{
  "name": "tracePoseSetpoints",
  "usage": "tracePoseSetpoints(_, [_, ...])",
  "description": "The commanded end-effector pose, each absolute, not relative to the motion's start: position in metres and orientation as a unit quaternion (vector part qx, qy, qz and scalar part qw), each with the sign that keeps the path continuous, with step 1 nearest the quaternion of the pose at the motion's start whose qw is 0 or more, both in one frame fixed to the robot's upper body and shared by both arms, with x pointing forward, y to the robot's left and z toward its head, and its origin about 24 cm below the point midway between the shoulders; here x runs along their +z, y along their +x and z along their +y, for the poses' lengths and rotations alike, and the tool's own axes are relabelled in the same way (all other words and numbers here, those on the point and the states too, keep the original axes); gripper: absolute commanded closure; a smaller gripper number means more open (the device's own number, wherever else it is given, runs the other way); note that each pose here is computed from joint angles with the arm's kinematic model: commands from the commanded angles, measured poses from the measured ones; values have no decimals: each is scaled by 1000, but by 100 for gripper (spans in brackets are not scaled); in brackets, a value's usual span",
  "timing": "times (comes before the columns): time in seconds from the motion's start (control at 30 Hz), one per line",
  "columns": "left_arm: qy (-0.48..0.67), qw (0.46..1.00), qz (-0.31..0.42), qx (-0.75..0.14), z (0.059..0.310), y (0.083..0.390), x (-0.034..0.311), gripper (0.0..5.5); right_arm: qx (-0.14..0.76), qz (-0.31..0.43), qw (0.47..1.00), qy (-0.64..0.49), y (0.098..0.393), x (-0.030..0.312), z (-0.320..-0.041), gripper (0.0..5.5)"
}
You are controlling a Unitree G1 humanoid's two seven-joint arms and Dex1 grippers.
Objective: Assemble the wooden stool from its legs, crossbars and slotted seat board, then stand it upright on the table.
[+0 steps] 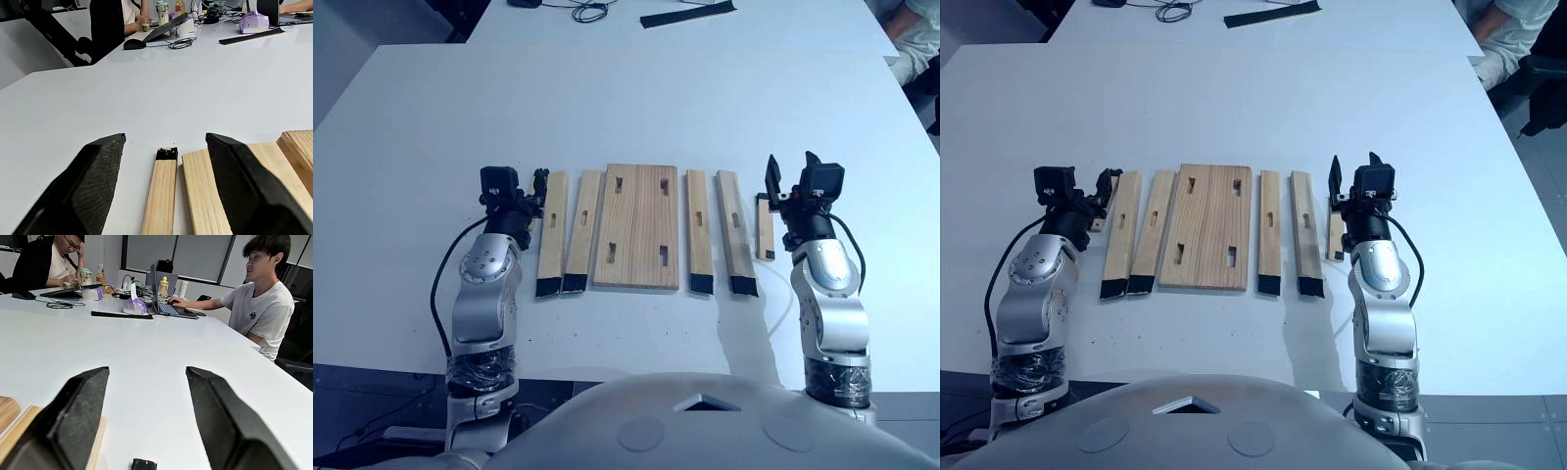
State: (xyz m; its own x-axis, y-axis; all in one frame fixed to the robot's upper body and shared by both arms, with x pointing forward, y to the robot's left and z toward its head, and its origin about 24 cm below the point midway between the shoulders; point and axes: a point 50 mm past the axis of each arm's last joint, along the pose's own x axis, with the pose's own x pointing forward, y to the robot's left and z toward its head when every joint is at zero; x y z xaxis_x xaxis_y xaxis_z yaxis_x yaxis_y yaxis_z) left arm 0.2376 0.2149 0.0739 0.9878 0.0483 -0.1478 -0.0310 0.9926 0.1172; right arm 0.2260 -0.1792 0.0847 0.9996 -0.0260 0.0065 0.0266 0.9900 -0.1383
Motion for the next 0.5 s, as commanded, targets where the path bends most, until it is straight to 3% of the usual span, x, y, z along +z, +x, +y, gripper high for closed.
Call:
tracePoseSetpoints(0.03, [68,994,83,16,215,241,73,245,-14,-9,998,-65,226,88,-177,260])
tracePoseSetpoints(0.5, [62,993,93,29,221,240,68,245,-9,-6,998,-65,227,86,-176,260])
